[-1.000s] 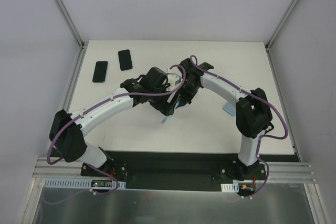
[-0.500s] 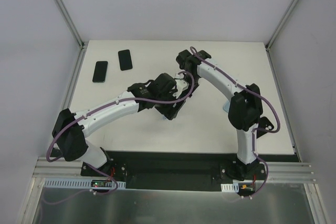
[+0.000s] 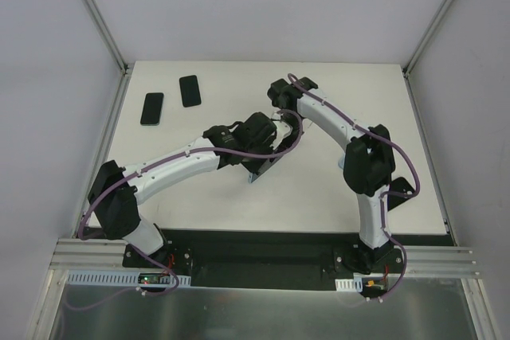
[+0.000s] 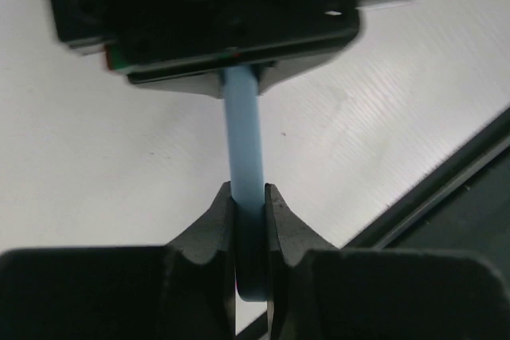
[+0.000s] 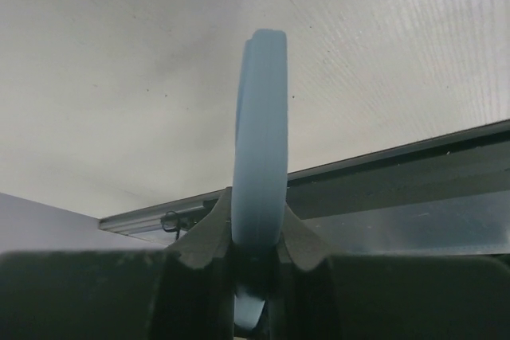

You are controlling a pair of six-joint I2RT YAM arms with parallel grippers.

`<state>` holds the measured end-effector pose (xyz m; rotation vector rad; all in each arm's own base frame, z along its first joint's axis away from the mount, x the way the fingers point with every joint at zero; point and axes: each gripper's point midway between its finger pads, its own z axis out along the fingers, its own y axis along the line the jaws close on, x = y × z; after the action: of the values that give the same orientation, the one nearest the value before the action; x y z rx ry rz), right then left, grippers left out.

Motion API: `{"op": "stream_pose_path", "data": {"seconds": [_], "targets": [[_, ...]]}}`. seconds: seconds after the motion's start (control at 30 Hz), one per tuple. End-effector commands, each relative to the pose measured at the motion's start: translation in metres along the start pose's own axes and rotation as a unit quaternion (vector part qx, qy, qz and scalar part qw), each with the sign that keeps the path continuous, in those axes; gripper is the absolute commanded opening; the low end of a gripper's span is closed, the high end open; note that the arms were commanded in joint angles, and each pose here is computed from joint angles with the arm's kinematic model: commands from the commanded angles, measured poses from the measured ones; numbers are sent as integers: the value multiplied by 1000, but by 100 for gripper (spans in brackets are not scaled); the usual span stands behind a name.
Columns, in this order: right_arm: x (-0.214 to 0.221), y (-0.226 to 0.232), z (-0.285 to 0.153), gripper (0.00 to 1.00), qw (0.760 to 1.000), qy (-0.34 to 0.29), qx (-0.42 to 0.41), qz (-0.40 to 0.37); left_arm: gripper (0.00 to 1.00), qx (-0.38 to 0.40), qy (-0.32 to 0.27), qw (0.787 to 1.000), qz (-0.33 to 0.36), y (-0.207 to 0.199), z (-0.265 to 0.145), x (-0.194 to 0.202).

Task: Take the phone out of the phone case
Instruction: Pick up the phone at the center of the board.

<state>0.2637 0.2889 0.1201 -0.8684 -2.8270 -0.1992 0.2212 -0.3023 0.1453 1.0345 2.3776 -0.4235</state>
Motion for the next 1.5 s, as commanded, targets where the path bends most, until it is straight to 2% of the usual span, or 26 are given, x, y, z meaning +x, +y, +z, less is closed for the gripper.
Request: {"op": "stream_pose_path", "data": {"seconds": [0.0, 0.1, 0.13, 0.23, 0.27, 0.3, 0.37, 0.4, 0.5, 0.7, 0.87, 0.97, 1.0, 1.03, 1.07, 1.1, 1.13, 1.17, 1.2, 1.23, 1.27, 1.3, 1.37, 1.4, 1.43, 1.47], "targets": [[16, -2, -25, 1, 999, 21, -19, -25, 0, -5, -17, 1000, 18, -2, -5, -16], [14, 2, -25, 1, 998, 15, -36, -41, 0, 0, -26, 1000, 18, -5, -10, -19], [12, 2, -24, 7, 998, 15, -40, -43, 0, 0, -27, 999, 19, -5, -11, -19], [5, 6, -20, 37, 996, 6, -57, -73, 0, 3, -40, 999, 19, -6, -21, -21], [0, 9, -21, 49, 994, -11, -61, -84, 0, 4, -42, 999, 19, -5, -23, -20], [-2, 9, -22, 69, 993, -20, -64, -97, 0, 4, -48, 999, 19, -5, -28, -21], [-6, 10, -25, 76, 990, -37, -79, -110, 0, 0, -45, 999, 21, -3, -29, -15], [-7, 10, -27, 83, 989, -40, -86, -113, 0, 1, -49, 999, 22, -3, -32, -15], [-13, 14, -37, 85, 984, -56, -118, -120, 0, 8, -44, 999, 15, 0, -33, -8], [-21, 21, -68, 86, 968, -80, -187, -148, 0, 56, -53, 996, -47, 13, -37, 4], [-45, 7, -108, 86, 941, -179, -216, -190, 0, 98, -87, 986, -101, 19, -45, 1], [-54, -4, -118, 90, 929, -205, -238, -195, 0, 127, -109, 976, -138, 22, -52, -5], [-56, -7, -119, 95, 925, -210, -246, -198, 0, 133, -116, 973, -152, 25, -54, -6], [-58, -5, -138, 99, 905, -241, -287, -201, 0, 149, -118, 965, -181, 27, -56, -7], [-53, -12, -118, 100, 906, -225, -295, -205, 0, 158, -136, 959, -193, 30, -59, -14], [-49, -12, -115, 96, 898, -223, -320, -205, 0, 175, -146, 952, -204, 29, -62, -18], [-45, -1, -145, 96, 857, -258, -390, -217, 0, 193, -143, 940, -243, 27, -61, -15], [-36, -9, -119, 96, 860, -230, -398, -222, 0, 220, -158, 928, -254, 26, -67, -21], [-31, -8, -121, 96, 848, -230, -420, -228, 0, 232, -186, 920, -256, 27, -73, -33], [-27, -5, -134, 96, 827, -242, -451, -233, 0, 245, -185, 906, -291, 26, -73, -34], [-22, -7, -130, 96, 822, -233, -461, -238, 0, 264, -193, 896, -301, 26, -79, -37], [-19, -12, -114, 96, 825, -222, -462, -238, 0, 278, -229, 886, -293, 28, -88, -52], [-10, -10, -126, 96, 794, -222, -512, -239, 0, 299, -232, 863, -334, 27, -92, -53], [-9, -15, -115, 96, 794, -213, -520, -233, 0, 313, -260, 854, -325, 29, -101, -63], [-5, -11, -130, 96, 768, -225, -549, -241, 0, 327, -254, 840, -351, 27, -102, -62], [-1, -10, -132, 97, 763, -217, -559, -240, 0, 336, -261, 833, -353, 27, -105, -66]]}}
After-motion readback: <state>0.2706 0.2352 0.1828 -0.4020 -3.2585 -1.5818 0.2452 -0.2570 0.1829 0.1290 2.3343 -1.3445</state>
